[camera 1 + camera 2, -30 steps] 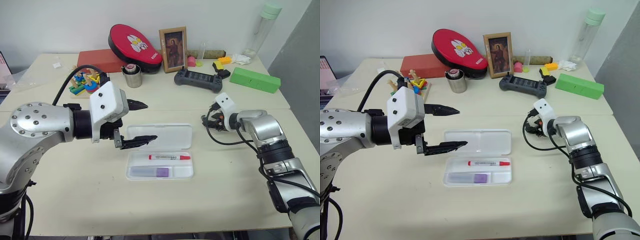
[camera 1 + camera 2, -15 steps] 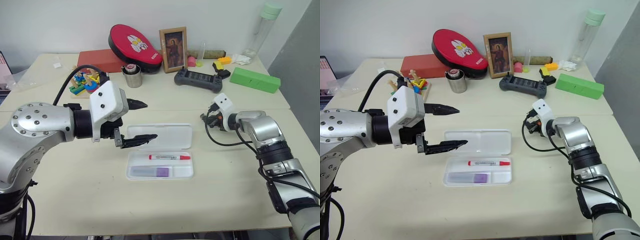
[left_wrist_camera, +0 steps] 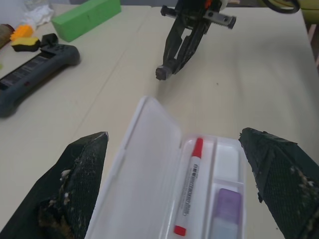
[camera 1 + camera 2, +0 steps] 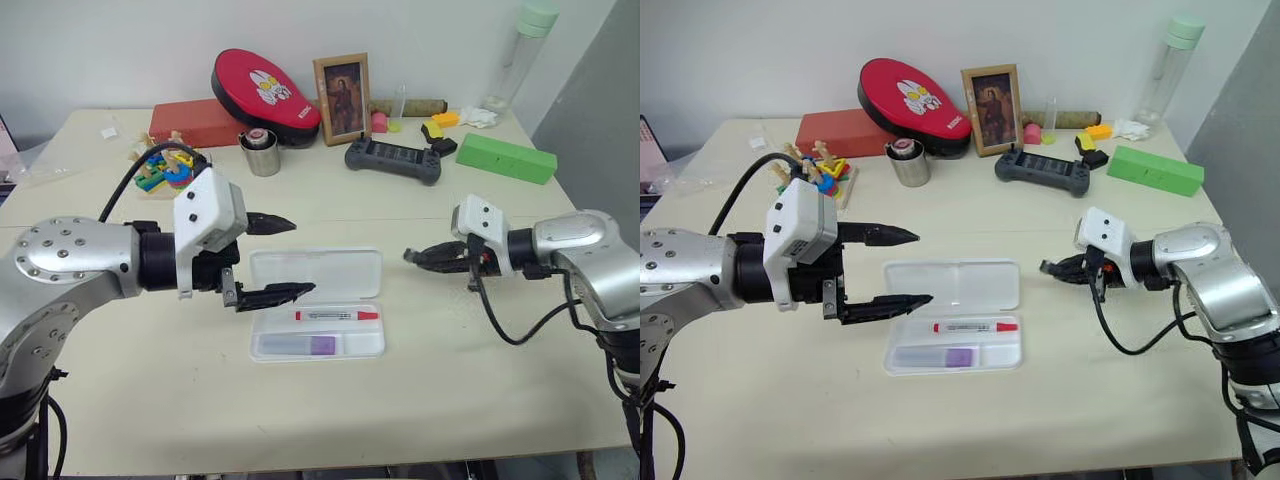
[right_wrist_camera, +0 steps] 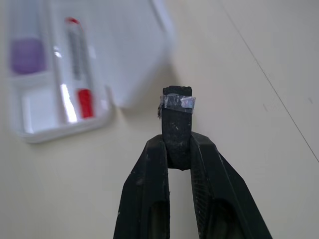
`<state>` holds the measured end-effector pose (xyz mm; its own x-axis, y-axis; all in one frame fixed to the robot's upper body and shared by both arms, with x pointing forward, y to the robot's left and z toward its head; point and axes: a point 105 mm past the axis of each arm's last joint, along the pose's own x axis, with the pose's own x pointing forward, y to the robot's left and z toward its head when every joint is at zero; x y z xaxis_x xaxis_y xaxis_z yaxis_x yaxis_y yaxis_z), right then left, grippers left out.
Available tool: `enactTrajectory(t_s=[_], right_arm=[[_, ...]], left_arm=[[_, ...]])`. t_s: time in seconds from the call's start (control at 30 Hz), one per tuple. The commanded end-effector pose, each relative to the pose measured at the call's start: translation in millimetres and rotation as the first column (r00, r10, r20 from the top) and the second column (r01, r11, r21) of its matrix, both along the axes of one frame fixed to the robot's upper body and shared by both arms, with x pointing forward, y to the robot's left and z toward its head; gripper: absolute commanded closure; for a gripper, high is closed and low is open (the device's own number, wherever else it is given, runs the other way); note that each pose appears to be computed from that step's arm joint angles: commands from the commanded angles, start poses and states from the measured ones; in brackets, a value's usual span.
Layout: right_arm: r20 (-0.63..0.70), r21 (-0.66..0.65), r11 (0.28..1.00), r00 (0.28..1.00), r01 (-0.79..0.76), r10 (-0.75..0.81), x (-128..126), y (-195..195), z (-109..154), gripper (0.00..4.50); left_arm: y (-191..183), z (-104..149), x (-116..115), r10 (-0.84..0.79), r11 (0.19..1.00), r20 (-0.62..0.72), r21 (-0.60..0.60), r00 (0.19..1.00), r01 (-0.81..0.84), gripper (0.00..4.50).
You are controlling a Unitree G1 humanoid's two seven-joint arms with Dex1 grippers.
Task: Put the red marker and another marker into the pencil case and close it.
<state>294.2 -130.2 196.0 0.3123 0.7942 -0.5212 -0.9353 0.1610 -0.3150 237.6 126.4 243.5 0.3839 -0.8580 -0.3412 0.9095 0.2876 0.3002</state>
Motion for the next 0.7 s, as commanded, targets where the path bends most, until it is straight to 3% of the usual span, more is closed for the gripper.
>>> enactTrajectory(t_s=[0.03,0.37,0.7], right_arm=[[0.034,0.032,0.993,0.993,-0.116,0.115,-19.6,19.2,16.9,4.25],[-0.005,0.013,0.971,0.971,-0.237,0.237,-31.7,60.5,-16.3,4.25],[-0.136,0.01,0.962,0.953,-0.272,0.27,-44.5,67.4,-41.5,4.25]], left_arm=[[-0.9,3.6,-2.8,-0.022,1.0,0.035,0.019,0.999,0.021,0.0],[-3.0,-6.9,14.5,-0.042,0.997,0.072,0.066,0.996,0.037,0.0],[-3.1,-0.2,34.2,-0.018,0.998,0.124,0.06,0.992,0.01,0.0]])
